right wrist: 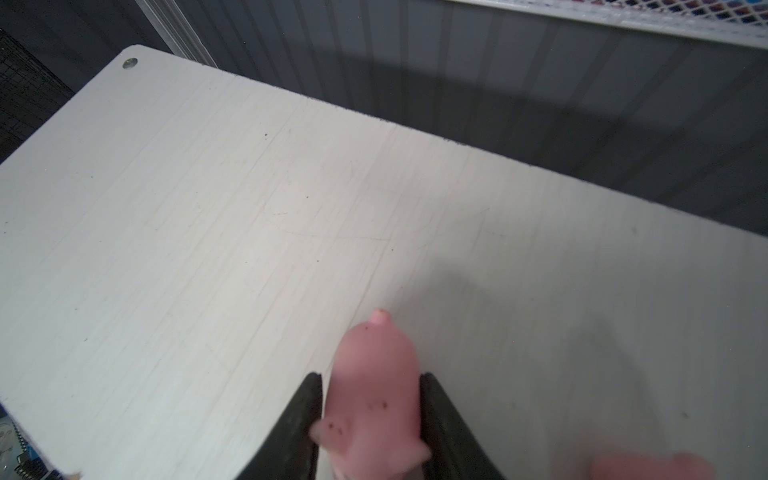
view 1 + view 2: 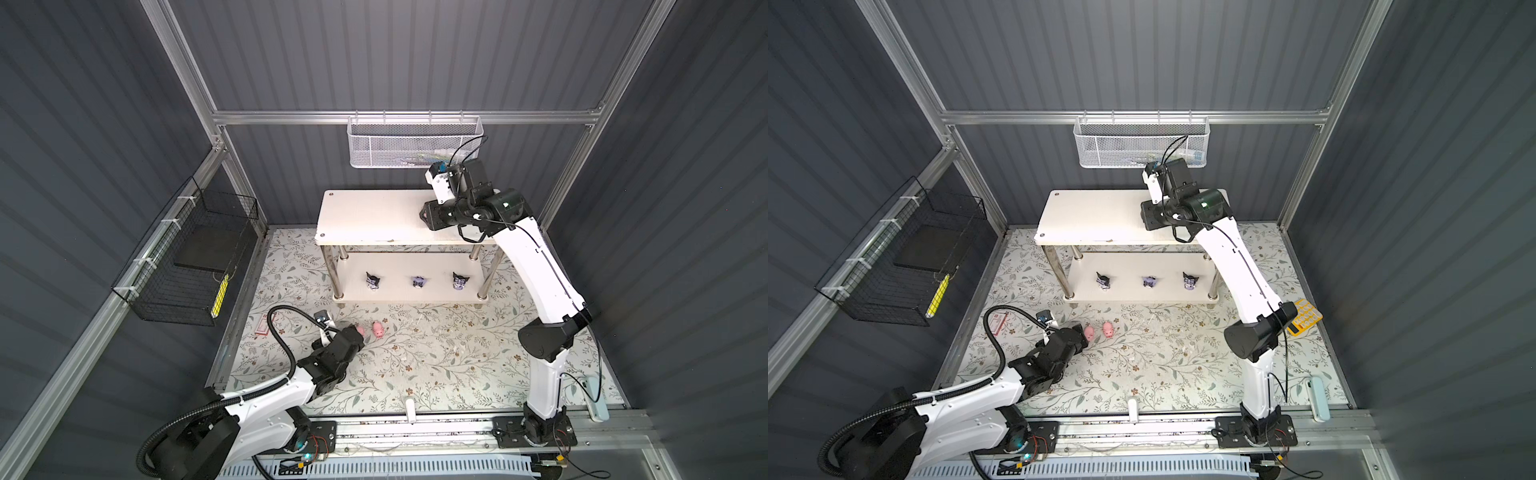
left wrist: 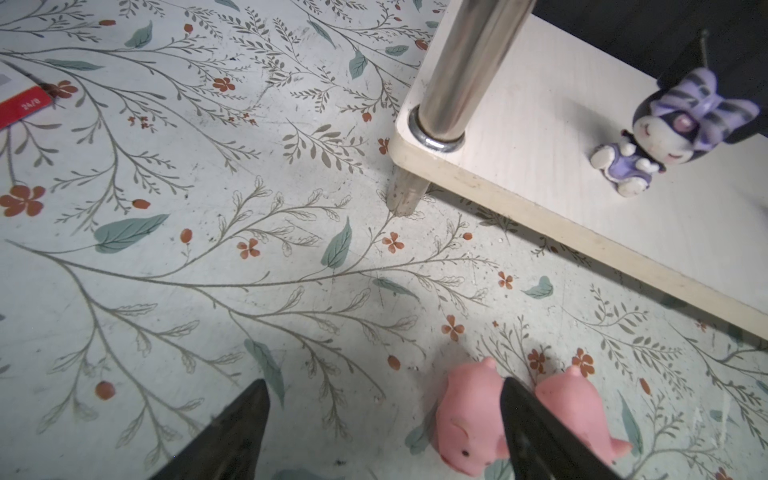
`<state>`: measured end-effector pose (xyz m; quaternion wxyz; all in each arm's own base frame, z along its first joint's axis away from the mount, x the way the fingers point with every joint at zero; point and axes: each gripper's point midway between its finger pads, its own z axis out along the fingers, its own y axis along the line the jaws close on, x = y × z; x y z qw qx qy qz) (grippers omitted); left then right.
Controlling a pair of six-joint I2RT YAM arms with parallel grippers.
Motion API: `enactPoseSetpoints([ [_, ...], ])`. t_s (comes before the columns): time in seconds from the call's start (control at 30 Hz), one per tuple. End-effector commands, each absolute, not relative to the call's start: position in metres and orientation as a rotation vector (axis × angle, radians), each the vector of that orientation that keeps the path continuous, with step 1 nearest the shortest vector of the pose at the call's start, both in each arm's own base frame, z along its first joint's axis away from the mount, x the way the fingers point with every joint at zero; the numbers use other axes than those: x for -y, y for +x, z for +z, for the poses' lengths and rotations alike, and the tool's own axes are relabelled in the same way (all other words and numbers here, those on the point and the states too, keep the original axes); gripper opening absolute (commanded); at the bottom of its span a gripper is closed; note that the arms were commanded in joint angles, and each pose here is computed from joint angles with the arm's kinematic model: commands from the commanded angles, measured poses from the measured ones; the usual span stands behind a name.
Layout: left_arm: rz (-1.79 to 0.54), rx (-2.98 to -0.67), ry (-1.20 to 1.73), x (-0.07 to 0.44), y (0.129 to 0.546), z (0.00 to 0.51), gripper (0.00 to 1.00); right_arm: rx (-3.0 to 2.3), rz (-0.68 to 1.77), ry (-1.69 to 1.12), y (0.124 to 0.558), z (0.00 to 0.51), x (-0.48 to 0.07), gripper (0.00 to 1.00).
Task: Place and organize the plastic toys onto the shelf
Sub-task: 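Lower the pig onto the top shelf beside the others and open the right gripper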
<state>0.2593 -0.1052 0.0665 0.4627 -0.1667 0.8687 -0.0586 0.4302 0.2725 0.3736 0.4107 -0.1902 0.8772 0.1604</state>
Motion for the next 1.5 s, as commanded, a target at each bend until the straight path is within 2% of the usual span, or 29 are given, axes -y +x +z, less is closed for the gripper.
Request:
enactPoseSetpoints([
  [0.0, -0.144, -2.133, -0.410, 0.105, 0.261, 0.068, 0.87, -2.215, 0.397, -0.474, 0.434, 0.370, -0.270, 0.42],
  [0.47, -0.145, -2.130, -0.417, 0.104, 0.260, 0.069, 0.87, -2.181, 0.458, -0.462, 0.422, 0.388, -0.270, 0.51],
  [1.27, -0.150, -2.134, -0.421, 0.104, 0.260, 0.067, 0.87, -2.157, 0.516, -0.461, 0.407, 0.396, -0.275, 0.52],
  [1.47, -0.148, -2.136, -0.420, 0.104, 0.259, 0.067, 0.87, -2.105, 0.492, -0.432, 0.401, 0.414, -0.264, 0.52],
])
